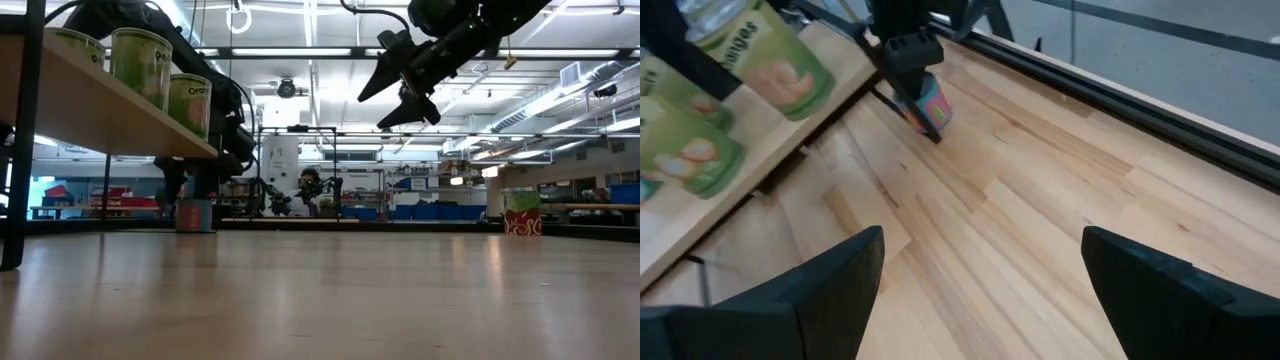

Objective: Pick and place cans onto a shelf
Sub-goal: Put the canned corn on the shelf

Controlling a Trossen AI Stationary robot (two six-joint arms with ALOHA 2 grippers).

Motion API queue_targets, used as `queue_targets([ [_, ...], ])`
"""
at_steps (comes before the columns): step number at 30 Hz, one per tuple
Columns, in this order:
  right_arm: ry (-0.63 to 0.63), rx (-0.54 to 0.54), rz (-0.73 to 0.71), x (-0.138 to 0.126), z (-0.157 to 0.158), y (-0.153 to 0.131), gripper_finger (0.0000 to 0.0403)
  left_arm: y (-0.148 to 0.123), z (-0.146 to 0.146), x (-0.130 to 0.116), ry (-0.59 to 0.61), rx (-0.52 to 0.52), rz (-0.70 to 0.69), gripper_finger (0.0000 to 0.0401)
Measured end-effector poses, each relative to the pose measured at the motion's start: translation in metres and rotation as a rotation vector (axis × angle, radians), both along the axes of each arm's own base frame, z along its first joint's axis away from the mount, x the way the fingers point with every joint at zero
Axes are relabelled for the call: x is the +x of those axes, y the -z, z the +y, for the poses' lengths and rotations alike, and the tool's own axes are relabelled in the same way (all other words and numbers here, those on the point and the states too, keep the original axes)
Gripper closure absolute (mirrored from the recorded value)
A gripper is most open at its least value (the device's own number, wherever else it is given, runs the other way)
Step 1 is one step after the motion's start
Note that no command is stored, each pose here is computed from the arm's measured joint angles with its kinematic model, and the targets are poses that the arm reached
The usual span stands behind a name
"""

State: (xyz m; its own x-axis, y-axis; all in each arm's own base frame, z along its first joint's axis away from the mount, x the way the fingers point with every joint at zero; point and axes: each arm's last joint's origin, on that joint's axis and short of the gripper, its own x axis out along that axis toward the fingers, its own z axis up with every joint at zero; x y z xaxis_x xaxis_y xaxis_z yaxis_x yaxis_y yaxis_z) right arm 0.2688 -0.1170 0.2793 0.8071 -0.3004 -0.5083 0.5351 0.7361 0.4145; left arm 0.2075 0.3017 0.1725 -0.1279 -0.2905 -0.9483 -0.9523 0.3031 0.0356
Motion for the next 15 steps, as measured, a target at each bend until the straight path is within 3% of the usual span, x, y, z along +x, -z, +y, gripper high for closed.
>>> queue_targets([
  [7, 0.007, 0.001, 0.015, -0.001, 0.0, 0.001, 0.0055, -0.003, 0.004, 0.005, -0.027, 0.107, -0.002, 0.0085],
  [11, 0.007, -0.001, 0.016, -0.001, 0.0, 0.001, 0.0055, -0.018, 0.009, 0.006, -0.068, 0.26, -0.015, 0.0085],
  [15, -0.003, -0.015, 0.021, -0.001, 0.0, 0.001, 0.0055, -0.036, 0.005, 0.003, -0.07, 0.298, -0.046, 0.0085],
])
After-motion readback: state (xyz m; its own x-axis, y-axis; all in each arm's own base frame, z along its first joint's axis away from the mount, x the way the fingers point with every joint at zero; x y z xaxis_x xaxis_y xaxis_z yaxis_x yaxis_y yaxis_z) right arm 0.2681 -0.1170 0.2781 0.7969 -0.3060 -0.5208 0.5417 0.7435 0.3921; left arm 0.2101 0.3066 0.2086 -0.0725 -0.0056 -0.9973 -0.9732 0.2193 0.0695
